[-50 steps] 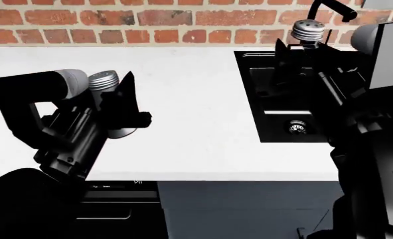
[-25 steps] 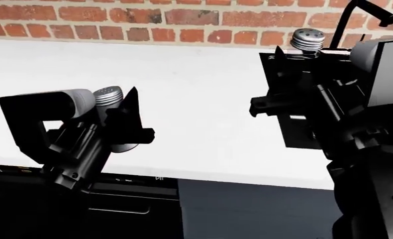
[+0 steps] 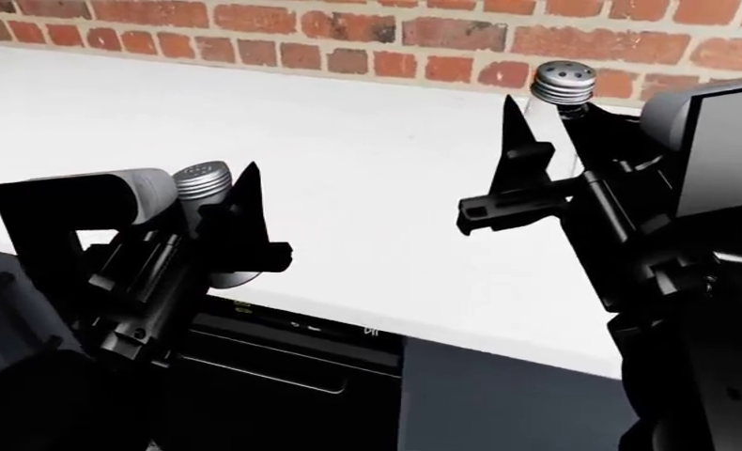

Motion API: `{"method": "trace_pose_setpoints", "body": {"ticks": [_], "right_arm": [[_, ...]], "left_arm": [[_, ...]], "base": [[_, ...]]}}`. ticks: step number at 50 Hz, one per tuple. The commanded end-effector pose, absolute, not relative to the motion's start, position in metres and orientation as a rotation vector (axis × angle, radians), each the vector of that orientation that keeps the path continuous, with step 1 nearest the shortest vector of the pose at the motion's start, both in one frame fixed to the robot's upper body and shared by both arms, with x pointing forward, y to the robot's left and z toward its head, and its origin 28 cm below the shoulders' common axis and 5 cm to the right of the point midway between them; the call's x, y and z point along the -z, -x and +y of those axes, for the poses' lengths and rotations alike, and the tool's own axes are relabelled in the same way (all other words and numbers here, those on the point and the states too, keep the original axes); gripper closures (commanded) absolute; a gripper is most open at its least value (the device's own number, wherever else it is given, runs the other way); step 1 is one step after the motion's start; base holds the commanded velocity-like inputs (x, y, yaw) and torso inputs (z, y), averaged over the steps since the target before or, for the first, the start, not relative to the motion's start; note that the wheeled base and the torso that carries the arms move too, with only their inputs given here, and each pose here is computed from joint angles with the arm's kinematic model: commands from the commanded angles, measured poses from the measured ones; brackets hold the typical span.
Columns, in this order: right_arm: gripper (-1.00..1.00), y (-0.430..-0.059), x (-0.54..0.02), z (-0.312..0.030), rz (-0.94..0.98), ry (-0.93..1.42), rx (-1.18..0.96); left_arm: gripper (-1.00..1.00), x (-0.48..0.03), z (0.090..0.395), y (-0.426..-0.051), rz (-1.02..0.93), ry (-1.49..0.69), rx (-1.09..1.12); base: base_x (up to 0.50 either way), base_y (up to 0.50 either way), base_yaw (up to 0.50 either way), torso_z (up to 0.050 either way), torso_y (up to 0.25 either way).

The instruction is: Pick and place the shaker into the drawer. Then close the cabinet.

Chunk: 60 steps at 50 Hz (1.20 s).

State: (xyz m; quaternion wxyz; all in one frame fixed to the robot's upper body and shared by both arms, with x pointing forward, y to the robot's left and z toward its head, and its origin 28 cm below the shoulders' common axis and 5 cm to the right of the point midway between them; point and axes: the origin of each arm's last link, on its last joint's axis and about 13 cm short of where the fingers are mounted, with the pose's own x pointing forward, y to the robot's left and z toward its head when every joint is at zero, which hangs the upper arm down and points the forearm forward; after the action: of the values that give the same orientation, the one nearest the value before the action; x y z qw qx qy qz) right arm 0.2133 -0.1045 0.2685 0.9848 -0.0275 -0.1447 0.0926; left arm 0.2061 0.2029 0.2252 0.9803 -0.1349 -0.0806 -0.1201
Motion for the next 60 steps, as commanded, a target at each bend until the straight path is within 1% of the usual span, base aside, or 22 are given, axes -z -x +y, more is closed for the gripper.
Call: {"method": "trace_pose_setpoints", "body": {"ticks": [1,26,36,60], "right_arm": [[1.0,-0.213,-0.268,-0.103,-0.29,0.056,-0.196],[1.0,-0.211,-0.266,-0.103,-0.302,0.015,-0.217],[1.0,-0.203,-0.275,-0.101,-0.329,0.012,-0.225],[1.0,-0.199,-0.284,-0.096,-0.307,0.02,-0.239]], "left_arm": [[1.0,-0.228,0.203,-0.205,-0.171,0.278,0.244],[1.0,-0.227,0.203,-0.204,-0.174,0.284,0.251],[1.0,-0.226,0.203,-0.203,-0.171,0.284,0.251],[1.0,-0.231,0.204,-0.201,-0.182,0.283,0.246]], "base": [[0.0,0.0,0.5,0.0,0.0],[0.0,0.0,0.5,0.0,0.0],[-0.01,0.03,0.0,0.001,0.0],[-0.2,0.46,0.0,0.0,0.0]]}}
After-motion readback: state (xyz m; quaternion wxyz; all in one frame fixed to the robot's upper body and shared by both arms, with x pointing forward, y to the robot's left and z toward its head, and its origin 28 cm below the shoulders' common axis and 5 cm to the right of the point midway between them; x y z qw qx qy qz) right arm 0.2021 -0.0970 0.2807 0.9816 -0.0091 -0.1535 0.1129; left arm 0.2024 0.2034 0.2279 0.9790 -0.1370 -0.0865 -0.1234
